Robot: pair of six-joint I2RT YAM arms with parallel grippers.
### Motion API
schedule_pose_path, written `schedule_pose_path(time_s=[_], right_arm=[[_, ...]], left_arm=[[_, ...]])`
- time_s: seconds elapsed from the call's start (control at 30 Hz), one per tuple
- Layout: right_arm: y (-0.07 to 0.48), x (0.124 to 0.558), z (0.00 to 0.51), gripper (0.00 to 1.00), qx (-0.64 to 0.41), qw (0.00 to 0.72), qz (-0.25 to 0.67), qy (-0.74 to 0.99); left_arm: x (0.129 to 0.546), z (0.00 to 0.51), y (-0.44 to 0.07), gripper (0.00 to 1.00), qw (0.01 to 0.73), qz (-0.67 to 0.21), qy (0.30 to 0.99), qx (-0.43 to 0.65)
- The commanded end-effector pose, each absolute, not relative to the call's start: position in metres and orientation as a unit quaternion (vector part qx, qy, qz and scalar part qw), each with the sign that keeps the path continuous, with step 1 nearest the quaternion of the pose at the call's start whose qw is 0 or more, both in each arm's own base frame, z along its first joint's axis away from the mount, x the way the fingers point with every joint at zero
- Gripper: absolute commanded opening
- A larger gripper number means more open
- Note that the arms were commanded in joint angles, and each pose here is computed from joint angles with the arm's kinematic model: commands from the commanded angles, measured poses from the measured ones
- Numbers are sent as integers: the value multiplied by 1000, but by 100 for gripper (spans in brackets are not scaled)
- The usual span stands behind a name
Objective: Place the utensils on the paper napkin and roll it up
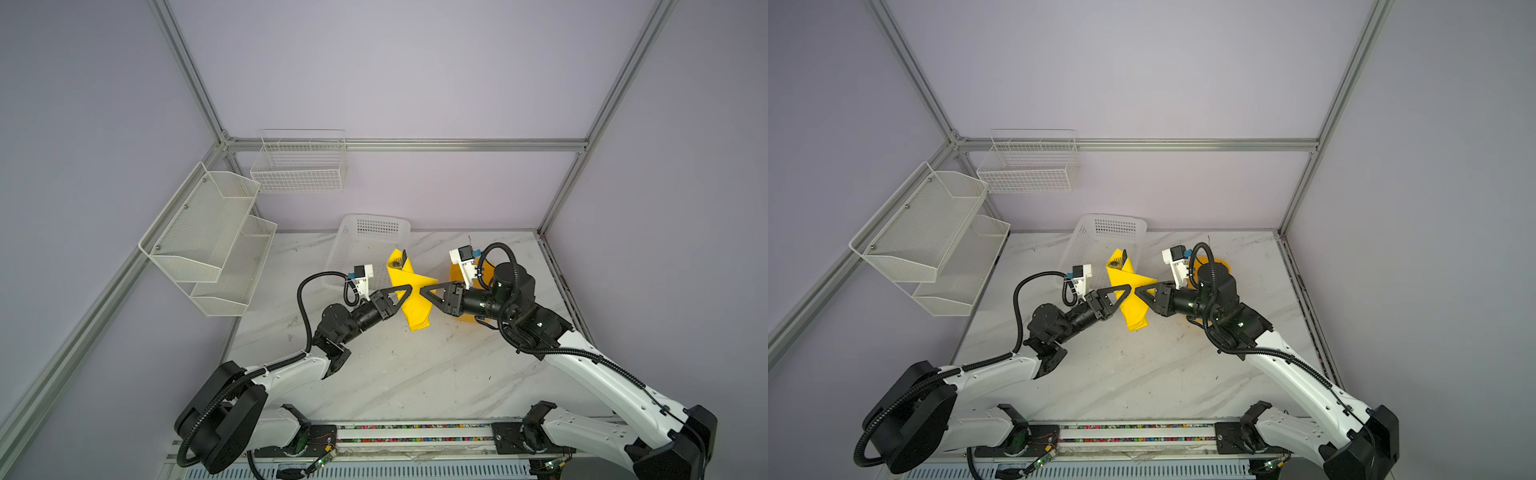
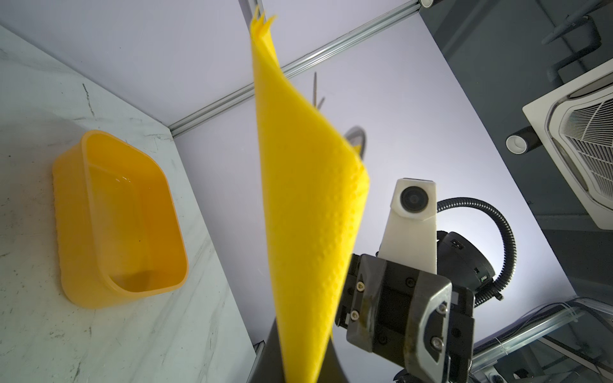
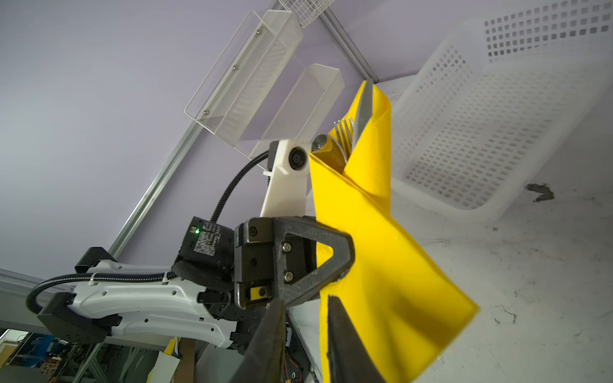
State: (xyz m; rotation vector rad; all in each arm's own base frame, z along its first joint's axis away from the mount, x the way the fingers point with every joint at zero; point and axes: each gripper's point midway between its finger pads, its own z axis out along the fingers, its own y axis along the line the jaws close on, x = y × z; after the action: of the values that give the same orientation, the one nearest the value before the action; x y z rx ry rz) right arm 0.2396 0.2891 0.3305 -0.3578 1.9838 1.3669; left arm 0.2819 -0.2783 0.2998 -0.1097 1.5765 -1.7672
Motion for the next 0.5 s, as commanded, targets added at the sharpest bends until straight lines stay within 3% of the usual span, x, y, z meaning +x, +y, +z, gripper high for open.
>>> schedule_pose_path(time_s=[0.0, 0.47], right_arm=[[289, 247, 318, 26, -137, 348, 489, 788], [300, 241, 311, 32, -153, 326, 510, 781]], left_arm=[[273, 336, -269, 7, 415, -708, 571, -19], [272, 339, -269, 7, 414, -710, 569, -16]])
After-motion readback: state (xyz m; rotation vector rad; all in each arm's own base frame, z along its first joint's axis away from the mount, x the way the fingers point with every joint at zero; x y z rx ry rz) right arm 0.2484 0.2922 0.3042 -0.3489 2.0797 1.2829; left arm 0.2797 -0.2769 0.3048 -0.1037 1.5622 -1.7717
